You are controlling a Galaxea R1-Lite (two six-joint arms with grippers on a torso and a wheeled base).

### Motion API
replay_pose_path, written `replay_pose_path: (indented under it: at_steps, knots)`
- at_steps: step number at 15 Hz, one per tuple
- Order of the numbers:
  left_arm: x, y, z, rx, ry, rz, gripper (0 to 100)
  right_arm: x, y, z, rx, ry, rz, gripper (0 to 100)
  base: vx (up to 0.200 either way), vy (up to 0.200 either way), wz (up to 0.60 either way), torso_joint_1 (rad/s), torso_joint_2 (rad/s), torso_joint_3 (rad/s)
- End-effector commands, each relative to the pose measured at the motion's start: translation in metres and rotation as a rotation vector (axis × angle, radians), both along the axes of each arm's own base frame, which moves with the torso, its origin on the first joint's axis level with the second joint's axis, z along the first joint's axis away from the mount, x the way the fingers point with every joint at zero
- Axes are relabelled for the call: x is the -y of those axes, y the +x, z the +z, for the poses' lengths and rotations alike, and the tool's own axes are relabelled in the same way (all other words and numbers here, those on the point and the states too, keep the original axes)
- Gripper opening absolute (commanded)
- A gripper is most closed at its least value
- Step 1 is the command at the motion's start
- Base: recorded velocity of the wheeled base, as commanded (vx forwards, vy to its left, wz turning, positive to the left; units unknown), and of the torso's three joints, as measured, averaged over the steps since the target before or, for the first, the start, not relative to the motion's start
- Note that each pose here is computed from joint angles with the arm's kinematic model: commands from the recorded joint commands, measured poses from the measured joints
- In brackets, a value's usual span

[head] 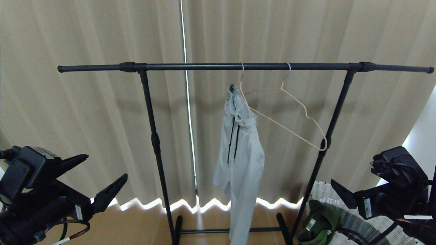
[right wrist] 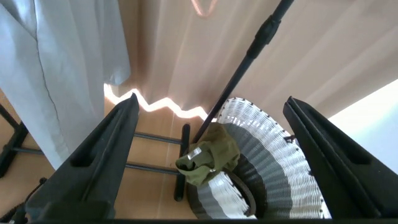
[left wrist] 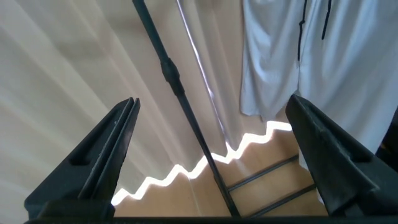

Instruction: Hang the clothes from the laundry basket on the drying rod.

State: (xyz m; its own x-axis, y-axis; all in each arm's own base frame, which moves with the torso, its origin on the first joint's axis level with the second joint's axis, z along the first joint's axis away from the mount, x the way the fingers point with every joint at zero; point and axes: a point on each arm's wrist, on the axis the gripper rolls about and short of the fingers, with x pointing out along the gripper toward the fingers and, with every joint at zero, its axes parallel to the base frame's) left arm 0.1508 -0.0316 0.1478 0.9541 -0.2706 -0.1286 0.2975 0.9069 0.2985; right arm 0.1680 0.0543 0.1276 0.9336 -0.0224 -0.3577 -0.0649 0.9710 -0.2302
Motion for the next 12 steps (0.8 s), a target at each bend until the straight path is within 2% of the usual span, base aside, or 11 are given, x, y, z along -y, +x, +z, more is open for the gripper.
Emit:
replay_pose_path:
  at_steps: [1,7,10,12]
  knots:
    - [0.0,-0.002,0.002,0.013,-0.003,-0.003,100,0.0,0.0,0.0,-0.001,-0.002,0.0,100,0.0,0.0,0.0,-0.154,0.35,0.193]
    - [0.0,-0.004,0.001,0.011,-0.001,-0.004,100,0.0,0.0,-0.001,-0.001,-0.008,-0.013,100,0.0,0.0,0.0,-0.189,0.46,0.271]
    - [-0.001,-0.01,0.006,0.046,-0.008,-0.004,100,-0.002,-0.002,-0.002,-0.007,-0.029,0.006,100,0.0,0.0,0.0,-0.185,0.48,0.294]
    - [-0.002,-0.014,0.005,0.057,0.024,-0.009,100,-0.006,-0.003,-0.003,-0.011,-0.038,0.024,100,0.0,0.0,0.0,-0.183,0.47,0.298]
